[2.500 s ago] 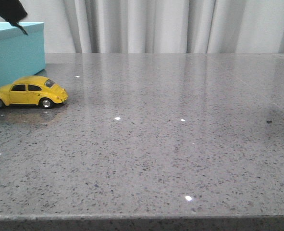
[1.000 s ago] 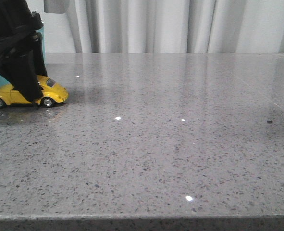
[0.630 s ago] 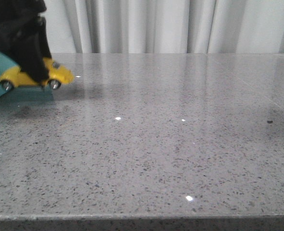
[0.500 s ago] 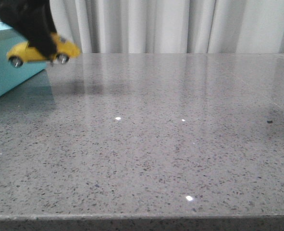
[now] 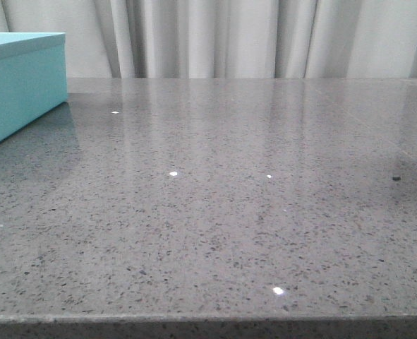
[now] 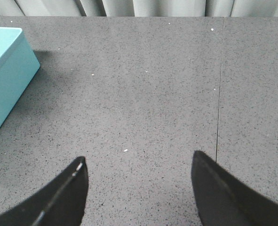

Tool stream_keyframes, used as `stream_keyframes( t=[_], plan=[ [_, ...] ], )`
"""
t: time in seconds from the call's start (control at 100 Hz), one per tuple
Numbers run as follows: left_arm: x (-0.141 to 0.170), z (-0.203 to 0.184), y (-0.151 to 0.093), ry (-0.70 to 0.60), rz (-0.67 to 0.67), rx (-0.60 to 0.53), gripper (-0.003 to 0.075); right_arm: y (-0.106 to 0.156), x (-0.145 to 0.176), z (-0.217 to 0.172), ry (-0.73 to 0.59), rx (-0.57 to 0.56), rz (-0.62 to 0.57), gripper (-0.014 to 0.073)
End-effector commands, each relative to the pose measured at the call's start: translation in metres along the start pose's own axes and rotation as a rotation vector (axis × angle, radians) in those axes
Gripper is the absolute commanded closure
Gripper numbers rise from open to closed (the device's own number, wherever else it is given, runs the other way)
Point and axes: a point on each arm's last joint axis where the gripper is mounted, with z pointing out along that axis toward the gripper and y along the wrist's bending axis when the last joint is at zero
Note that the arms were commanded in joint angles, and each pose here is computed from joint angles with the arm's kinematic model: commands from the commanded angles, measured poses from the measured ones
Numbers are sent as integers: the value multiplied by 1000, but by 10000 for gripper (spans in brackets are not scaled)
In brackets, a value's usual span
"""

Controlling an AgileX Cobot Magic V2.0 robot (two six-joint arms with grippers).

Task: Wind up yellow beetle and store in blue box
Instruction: 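Lift the beetle with the left gripper over the blue box, then lower the held beetle into the blue box with the left gripper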

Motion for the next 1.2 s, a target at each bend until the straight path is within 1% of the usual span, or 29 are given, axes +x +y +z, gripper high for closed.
stream_keyframes(
  t=[0.0,0.13,0.22,0.37,0.48,0.83,1.02,1.14,1.19],
  plan=[
    [0,-35,20,-87,-153,-66,586,2,-12,-12,-106,-38,-19,120],
    [16,-35,50,-36,-311,-110,586,2,-13,-12,-109,-39,-20,120],
    [26,-30,65,5,-401,-124,586,2,-13,-12,-115,-44,-20,120],
    [39,-12,81,81,-448,-132,586,3,-14,-12,-126,-51,-20,120],
    [46,7,91,144,-457,-171,586,3,-14,-12,-126,-51,-20,120],
    [59,48,99,253,-490,-136,586,3,-14,-12,-127,-52,-20,120],
    [62,53,101,267,-489,-139,585,3,-14,-12,-124,-50,-20,120],
    [62,53,101,267,-485,-139,562,3,-14,-12,-124,-50,-20,120],
    [62,53,101,267,-485,-139,533,3,-14,-12,-124,-50,-20,120]
  ],
)
